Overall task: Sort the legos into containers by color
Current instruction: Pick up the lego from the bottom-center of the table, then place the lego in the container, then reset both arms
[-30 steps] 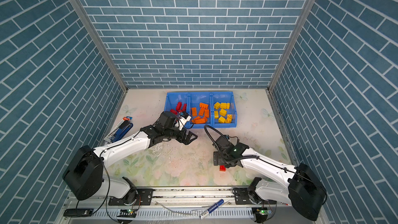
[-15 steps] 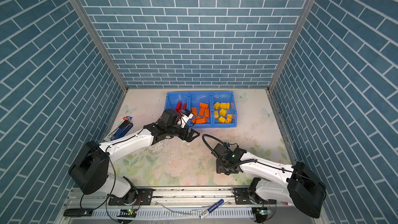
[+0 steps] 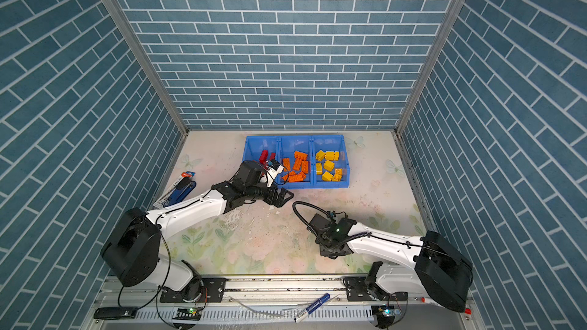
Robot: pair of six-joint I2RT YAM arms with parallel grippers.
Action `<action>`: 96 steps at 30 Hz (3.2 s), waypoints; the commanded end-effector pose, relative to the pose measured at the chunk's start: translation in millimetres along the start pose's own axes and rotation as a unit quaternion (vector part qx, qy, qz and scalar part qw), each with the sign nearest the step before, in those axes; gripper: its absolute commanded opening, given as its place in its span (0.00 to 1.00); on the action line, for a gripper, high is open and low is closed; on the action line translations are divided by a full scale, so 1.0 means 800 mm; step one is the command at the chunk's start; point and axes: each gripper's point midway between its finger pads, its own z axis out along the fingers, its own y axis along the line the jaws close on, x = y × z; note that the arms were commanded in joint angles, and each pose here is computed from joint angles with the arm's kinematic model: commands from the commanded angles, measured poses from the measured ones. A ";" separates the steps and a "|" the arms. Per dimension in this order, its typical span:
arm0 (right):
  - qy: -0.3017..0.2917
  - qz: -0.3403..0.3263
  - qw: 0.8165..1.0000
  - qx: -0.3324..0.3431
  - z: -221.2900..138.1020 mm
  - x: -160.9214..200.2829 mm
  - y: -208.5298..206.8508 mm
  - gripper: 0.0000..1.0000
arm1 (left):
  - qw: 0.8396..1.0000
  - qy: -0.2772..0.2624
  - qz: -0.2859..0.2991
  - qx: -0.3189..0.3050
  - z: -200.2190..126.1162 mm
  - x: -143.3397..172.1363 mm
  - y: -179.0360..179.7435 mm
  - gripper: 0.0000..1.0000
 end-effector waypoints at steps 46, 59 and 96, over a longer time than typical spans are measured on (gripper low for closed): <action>-0.293 -0.233 0.903 -0.213 -0.084 -0.453 0.327 0.63 | 0.804 -0.120 -0.214 -0.542 -0.265 0.055 0.244 0.99; -0.446 -0.223 0.863 -0.080 -0.228 -0.389 0.148 0.99 | 0.750 -0.124 -0.107 -0.641 -0.302 0.033 0.291 0.99; -0.476 0.074 0.875 0.047 -0.025 -0.321 -0.266 0.99 | 0.834 -0.220 -0.040 -0.504 -0.203 0.069 0.368 0.99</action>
